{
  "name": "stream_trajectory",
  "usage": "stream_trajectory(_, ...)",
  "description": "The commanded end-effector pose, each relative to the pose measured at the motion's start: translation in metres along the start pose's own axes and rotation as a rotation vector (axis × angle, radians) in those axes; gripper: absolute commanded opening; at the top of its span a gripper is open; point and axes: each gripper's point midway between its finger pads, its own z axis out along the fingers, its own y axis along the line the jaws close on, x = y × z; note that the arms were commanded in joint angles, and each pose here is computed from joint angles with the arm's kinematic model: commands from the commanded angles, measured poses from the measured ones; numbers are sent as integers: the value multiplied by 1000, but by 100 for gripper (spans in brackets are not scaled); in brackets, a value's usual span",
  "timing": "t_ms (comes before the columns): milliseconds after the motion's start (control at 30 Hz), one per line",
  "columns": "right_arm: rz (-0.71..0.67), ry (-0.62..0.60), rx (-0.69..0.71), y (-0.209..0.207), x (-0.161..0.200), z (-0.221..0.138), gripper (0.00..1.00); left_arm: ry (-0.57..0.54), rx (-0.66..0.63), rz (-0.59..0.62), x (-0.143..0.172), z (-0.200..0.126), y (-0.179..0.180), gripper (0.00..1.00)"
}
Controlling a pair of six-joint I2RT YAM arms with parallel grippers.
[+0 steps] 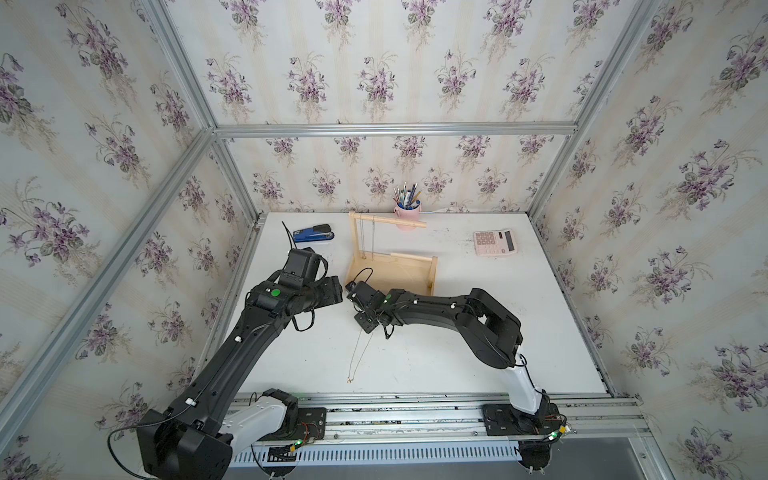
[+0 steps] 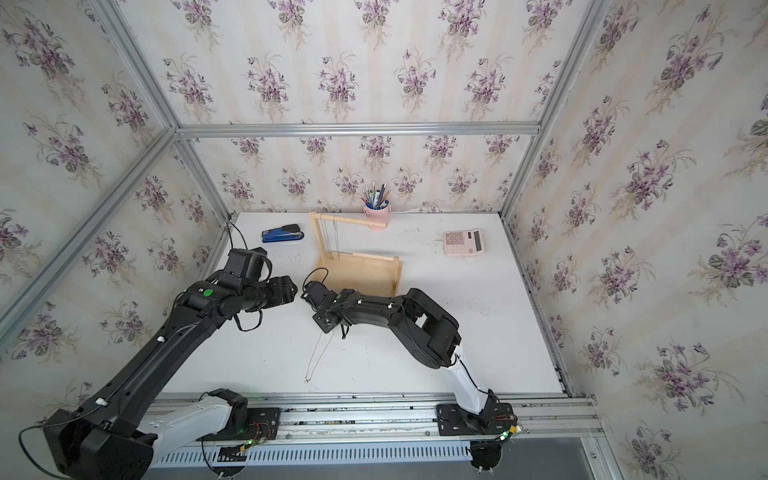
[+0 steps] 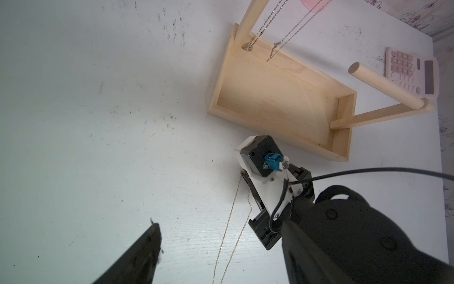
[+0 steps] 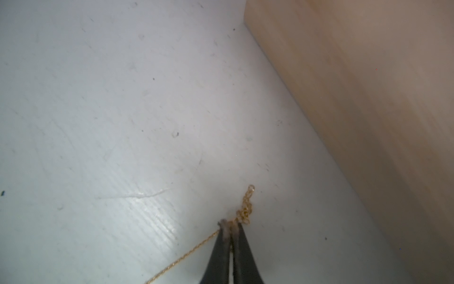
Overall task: Hang the necklace on the jewelry display stand
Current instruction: Pick up the necklace from the center of the board.
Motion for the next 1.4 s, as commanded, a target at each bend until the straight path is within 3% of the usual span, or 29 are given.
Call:
stream_trajectory(0,-21,82,-11,0,22,4,1,-32,15,-7,-6,-5,-2,79)
stream_trajectory(267,-11,27,-8,-6,3,-23,0,-50,15,-23,-7,-11,0,79)
stream_trajectory(500,-3,-53,-43,-5,-20,-62,0,-41,142,19,-4,-21,-21,79)
stream_trajectory(733,9,-98,-49,-8,-34,-91,0,-43,153,16,2,-19,-19,79)
stream_trajectory(1000,17,-190,-101,-8,-59,-158,0,-98,297,28,1,-17,-38,78)
stream_trajectory(1233,12,-294,-146,-11,-80,-230,0,-165,494,82,-4,-29,-68,57)
stream_trajectory(1367,11,-355,-170,-13,-91,-266,0,-174,601,136,-10,-39,-88,37)
